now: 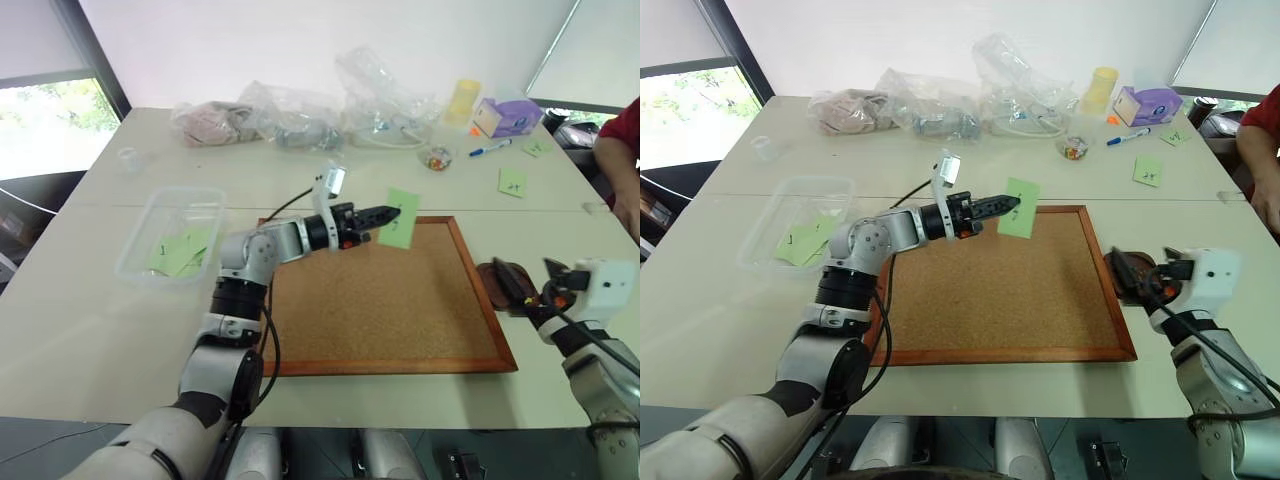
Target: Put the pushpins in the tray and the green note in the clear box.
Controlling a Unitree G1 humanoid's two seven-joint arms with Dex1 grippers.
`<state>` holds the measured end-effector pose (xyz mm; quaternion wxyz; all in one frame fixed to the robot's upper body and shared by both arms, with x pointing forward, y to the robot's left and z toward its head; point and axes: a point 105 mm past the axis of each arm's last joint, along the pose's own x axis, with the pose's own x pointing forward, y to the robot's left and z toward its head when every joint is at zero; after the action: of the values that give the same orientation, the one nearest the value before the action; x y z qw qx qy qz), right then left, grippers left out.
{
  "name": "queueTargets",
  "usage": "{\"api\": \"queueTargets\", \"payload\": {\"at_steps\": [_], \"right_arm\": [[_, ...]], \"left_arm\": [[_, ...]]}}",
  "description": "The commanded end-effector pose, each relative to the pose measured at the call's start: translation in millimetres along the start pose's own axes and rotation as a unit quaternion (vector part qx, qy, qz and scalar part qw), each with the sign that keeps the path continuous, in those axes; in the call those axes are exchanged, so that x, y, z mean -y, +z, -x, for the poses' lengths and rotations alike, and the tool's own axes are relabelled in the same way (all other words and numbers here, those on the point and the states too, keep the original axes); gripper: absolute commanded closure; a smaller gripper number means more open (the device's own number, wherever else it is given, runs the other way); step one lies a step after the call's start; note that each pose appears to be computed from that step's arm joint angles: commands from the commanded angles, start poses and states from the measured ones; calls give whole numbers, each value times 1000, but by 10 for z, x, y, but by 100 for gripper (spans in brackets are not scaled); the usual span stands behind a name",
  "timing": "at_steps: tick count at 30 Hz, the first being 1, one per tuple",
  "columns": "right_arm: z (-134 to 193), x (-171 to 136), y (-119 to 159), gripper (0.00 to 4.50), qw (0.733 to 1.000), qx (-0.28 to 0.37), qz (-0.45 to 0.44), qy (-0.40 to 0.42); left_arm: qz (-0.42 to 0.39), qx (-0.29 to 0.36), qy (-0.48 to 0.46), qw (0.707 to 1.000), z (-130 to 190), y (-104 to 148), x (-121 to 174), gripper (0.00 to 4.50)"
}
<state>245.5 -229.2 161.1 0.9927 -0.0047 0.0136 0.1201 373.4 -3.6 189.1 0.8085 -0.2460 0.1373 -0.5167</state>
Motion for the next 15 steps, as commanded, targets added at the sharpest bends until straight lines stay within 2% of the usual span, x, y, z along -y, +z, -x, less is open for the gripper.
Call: {"api": "queueTargets", "payload": {"at_steps": [1,4,6,9,12,15], "right_arm": [[12,-405,241,3,995,19,9,102],[-9,-823,286,3,978,0,25,208],[-46,-972,253,3,967,-17,37,250],[-159,-1084,153,3,958,-35,45,282],[-267,-1153,68,3,952,-39,40,302],[-352,-1203,19,3,947,-40,42,315]], "left_arm": [[-63,63,22,996,279,572,77,450],[-62,102,90,989,783,986,-37,450],[-60,115,130,983,1100,1155,-97,450],[-92,85,225,966,1636,1215,-297,450],[-97,53,336,935,2215,1210,-576,450],[-105,15,388,916,2511,1125,-755,450]]}}
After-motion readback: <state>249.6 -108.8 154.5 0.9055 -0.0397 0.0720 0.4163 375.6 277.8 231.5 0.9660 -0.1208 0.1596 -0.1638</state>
